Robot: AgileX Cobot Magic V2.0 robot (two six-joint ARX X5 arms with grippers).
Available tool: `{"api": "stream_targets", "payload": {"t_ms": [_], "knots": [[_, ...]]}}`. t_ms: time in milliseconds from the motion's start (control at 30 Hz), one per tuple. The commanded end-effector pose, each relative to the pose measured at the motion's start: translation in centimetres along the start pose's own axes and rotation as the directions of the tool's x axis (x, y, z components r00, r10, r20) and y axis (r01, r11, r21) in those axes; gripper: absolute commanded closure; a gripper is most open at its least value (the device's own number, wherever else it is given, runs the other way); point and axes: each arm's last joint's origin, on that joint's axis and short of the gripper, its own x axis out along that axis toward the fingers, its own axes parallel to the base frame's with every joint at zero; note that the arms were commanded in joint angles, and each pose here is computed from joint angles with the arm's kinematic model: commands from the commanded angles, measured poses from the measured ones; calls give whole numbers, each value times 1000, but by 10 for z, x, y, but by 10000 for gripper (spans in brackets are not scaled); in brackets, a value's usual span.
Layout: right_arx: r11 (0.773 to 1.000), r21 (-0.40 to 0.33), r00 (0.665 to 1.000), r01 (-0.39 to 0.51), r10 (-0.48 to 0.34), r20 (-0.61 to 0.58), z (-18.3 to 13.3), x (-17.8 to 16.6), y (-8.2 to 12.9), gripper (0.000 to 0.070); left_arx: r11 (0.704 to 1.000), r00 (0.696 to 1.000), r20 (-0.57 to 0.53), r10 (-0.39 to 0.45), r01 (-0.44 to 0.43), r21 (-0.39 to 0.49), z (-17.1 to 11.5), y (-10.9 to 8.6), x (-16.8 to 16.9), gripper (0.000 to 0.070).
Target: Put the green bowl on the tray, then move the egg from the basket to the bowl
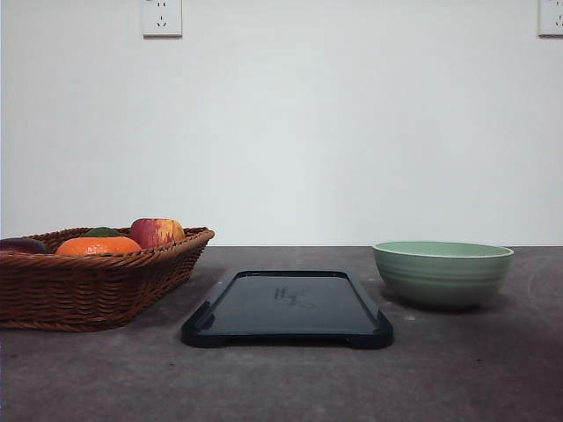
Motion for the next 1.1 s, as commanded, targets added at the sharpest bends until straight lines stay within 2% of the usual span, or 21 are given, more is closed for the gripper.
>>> {"api": "stream_targets", "payload": {"t_ms": [0, 100, 200, 433, 600, 800, 900, 1067], "knots": [[999, 0, 998, -45, 45, 47, 15, -3, 7, 693, 995, 997, 63, -36, 29, 97, 16, -11, -4, 692], [996, -30, 994, -87, 88, 61, 30, -7, 16, 694, 991, 994, 102, -26, 12, 134, 33, -23, -8, 691], [994, -44, 993, -101, 103, 52, 47, -9, 23, 694, 988, 996, 92, 8, -22, 152, 49, -34, -10, 691], [989, -88, 992, -115, 110, -63, 80, -3, 39, 694, 965, 996, -34, 88, -77, 249, 87, -60, 1, 692], [983, -135, 976, -124, 96, -195, 91, 11, 44, 694, 943, 975, -152, 162, -108, 316, 107, -74, 20, 692], [973, -186, 934, -135, 63, -352, 100, 31, 48, 694, 929, 910, -340, 238, -111, 353, 117, -81, 47, 692], [972, -179, 895, -150, 56, -443, 100, 42, 48, 694, 928, 862, -438, 255, -90, 362, 117, -82, 60, 693], [976, -109, 810, -190, 93, -578, 96, 59, 48, 694, 932, 755, -599, 266, -43, 360, 112, -81, 75, 693]]}}
